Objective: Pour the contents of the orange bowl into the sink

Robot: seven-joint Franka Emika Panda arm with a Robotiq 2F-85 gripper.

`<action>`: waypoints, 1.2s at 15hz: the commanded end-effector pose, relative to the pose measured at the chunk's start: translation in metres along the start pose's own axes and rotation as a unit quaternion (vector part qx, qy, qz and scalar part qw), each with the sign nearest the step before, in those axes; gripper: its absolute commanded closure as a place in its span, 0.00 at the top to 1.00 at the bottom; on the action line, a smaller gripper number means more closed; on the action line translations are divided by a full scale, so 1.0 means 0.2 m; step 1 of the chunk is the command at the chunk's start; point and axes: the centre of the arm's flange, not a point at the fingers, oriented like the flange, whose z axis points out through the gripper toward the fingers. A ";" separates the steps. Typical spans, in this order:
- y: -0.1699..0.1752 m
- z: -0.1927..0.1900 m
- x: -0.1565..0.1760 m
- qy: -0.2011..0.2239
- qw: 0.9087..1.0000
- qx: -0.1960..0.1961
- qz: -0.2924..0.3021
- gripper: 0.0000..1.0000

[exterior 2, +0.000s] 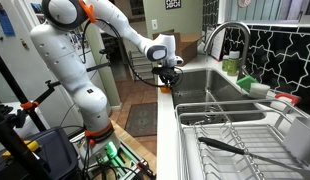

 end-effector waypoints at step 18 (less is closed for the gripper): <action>0.06 -0.55 -0.25 0.023 0.999 -0.010 0.033 0.01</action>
